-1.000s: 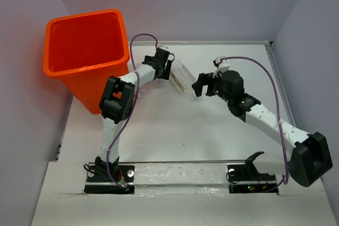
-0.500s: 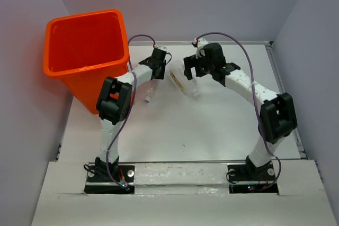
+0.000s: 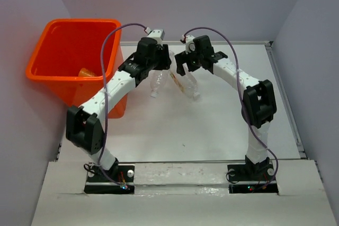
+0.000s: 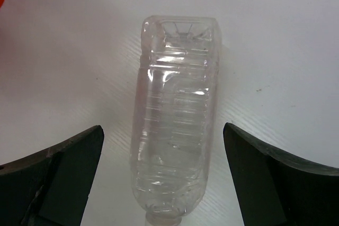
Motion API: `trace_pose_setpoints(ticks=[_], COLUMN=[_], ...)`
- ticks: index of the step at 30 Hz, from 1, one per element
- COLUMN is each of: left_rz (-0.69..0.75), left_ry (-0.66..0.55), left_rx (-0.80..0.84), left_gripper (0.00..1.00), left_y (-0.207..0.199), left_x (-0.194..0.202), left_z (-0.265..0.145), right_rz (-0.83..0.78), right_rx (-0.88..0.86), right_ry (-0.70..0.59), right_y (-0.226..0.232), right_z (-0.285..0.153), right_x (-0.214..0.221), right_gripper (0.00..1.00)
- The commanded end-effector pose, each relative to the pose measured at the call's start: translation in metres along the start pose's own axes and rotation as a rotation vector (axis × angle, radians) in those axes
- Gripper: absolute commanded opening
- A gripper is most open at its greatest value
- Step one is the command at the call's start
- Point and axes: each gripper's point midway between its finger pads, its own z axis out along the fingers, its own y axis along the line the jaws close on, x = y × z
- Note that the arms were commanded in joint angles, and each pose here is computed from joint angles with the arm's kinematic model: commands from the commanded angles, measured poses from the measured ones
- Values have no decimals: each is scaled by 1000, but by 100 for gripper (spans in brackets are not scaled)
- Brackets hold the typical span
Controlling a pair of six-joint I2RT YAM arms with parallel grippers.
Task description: Put the plastic bottles in the bin
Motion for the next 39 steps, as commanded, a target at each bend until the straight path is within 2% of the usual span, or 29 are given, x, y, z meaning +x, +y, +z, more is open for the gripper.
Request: trace_pose_setpoints(ticks=[1,10,13,16,21,22,25,26,28,30,32,33,35,36,37,38,39], left_rz=[-39,-35,-43,-80,-107,-130,-149,-168,-172,-205,-221,-219,-219,-218,-215,-223,-222], left_ry=[-183,-412,-578,-752,-846,-890,-927,-949,-944,-964,-956,-940,-954,-951,-919,-918,-907], left_rx=[161,383,411,234,4,-86,-240,-340,-454,-575,-683,-744,-797,-827,-875,-886,-891], left_gripper=[32,31,32,32,32,32,32,32,33,33,33,33,33,33,34,35,42], left_y=[-52,-111,-119,-85,-20,8,49,73,97,122,146,160,172,178,188,192,196], left_x=[-50,-132,-185,-230,-265,-275,-279,-280,-272,-266,-258,-252,-251,-248,-237,-234,-229], left_z=[-61,-150,-210,-256,-300,-312,-325,-333,-330,-334,-329,-324,-322,-319,-309,-305,-299], right_rz=[-11,-48,-86,-127,-143,-143,-130,-122,-105,-93,-75,-64,-50,-41,-27,-23,-15], right_rx=[-79,-13,36,126,169,164,158,113,105,106,115,118,112,111,114,118,117], right_ry=[47,69,110,163,194,197,218,218,218,218,188,148,103,101,48,2,-20], right_y=[15,10,2,-14,-24,-24,-24,-16,-13,-13,-11,-9,-5,-4,0,1,3], right_z=[4,18,29,37,45,47,55,57,57,56,49,41,31,26,10,2,-6], right_x=[10,15,27,41,50,51,60,62,63,65,58,45,32,36,18,5,-1], right_gripper=[100,100,100,100,100,100,100,100,100,95,84,73,65,55,51,47,44])
